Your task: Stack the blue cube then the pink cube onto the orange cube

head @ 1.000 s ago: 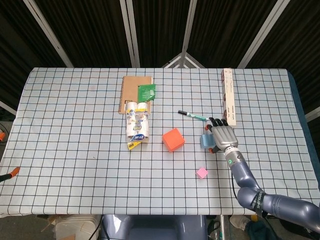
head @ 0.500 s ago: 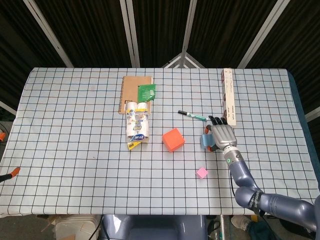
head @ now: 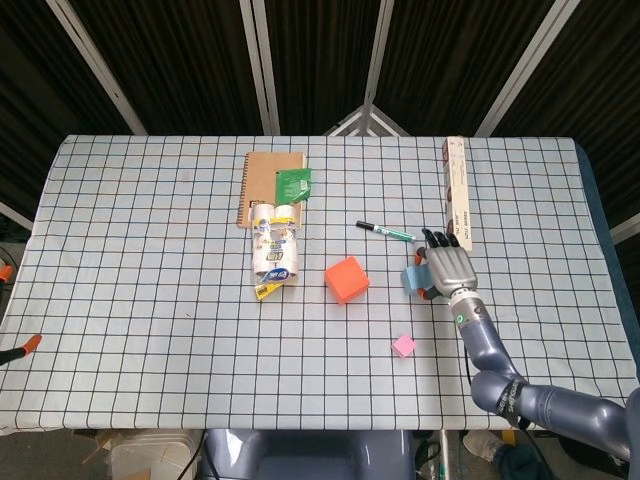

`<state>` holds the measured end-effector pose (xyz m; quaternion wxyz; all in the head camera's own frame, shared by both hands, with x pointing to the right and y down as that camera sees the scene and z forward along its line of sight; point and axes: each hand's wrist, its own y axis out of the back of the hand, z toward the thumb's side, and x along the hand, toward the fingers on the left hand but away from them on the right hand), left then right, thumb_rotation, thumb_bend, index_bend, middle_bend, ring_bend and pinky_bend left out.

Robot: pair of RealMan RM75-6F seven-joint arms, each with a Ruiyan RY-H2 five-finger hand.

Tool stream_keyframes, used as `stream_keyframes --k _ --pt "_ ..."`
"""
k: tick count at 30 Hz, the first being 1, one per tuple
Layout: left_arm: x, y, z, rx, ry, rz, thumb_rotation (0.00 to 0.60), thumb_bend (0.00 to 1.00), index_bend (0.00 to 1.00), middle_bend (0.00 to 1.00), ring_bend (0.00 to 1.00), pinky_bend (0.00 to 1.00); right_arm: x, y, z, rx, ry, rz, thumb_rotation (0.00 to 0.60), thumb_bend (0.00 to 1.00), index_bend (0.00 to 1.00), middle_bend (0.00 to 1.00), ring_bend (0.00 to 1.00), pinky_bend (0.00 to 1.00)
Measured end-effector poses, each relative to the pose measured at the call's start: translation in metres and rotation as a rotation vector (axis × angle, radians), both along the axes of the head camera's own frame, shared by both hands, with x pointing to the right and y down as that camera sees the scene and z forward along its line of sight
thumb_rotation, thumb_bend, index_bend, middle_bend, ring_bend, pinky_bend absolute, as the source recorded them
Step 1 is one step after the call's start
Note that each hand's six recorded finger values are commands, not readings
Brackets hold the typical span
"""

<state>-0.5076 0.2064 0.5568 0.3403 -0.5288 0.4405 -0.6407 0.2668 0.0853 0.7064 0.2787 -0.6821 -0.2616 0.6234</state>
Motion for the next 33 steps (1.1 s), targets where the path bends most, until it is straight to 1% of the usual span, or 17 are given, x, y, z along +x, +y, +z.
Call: stream_keyframes --k 6,11,15,20,26,29,33 --pt "0.0 0.001 -0.001 0.002 -0.001 -0.001 0.6 0.12 0.05 0.0 0.0 0.0 -0.001 0.001 -0.003 0.0 -0.008 -0.004 0.6 0.31 0.43 0.0 0.0 0.0" --pt "0.0 0.001 -0.001 0.004 0.001 0.0 0.6 0.12 0.05 0.0 0.0 0.0 -0.003 -0.001 -0.01 0.015 -0.016 -0.013 0.6 0.32 0.44 0.0 0.0 0.0" --pt "0.0 0.001 -0.002 0.006 0.006 0.001 0.6 0.12 0.05 0.0 0.0 0.0 -0.004 -0.003 -0.018 0.029 -0.015 -0.025 0.6 0.32 0.44 0.0 0.0 0.0" --pt "0.001 0.001 -0.002 0.004 0.012 0.008 0.6 0.12 0.05 0.0 0.0 0.0 -0.006 -0.009 -0.033 0.057 0.01 -0.057 0.6 0.32 0.44 0.0 0.0 0.0" --pt "0.002 0.002 -0.003 0.007 0.017 0.011 0.6 0.12 0.05 0.0 0.0 0.0 -0.019 -0.018 -0.059 0.108 0.036 -0.127 0.6 0.32 0.44 0.0 0.0 0.0" --pt "0.002 0.002 -0.003 0.006 0.018 0.011 0.6 0.12 0.05 0.0 0.0 0.0 -0.031 -0.022 -0.075 0.14 0.043 -0.181 0.6 0.32 0.44 0.0 0.0 0.0" --pt "0.002 0.003 -0.004 0.007 0.019 0.016 0.6 0.12 0.05 0.0 0.0 0.0 -0.052 -0.025 -0.094 0.181 0.059 -0.277 0.6 0.32 0.44 0.0 0.0 0.0"
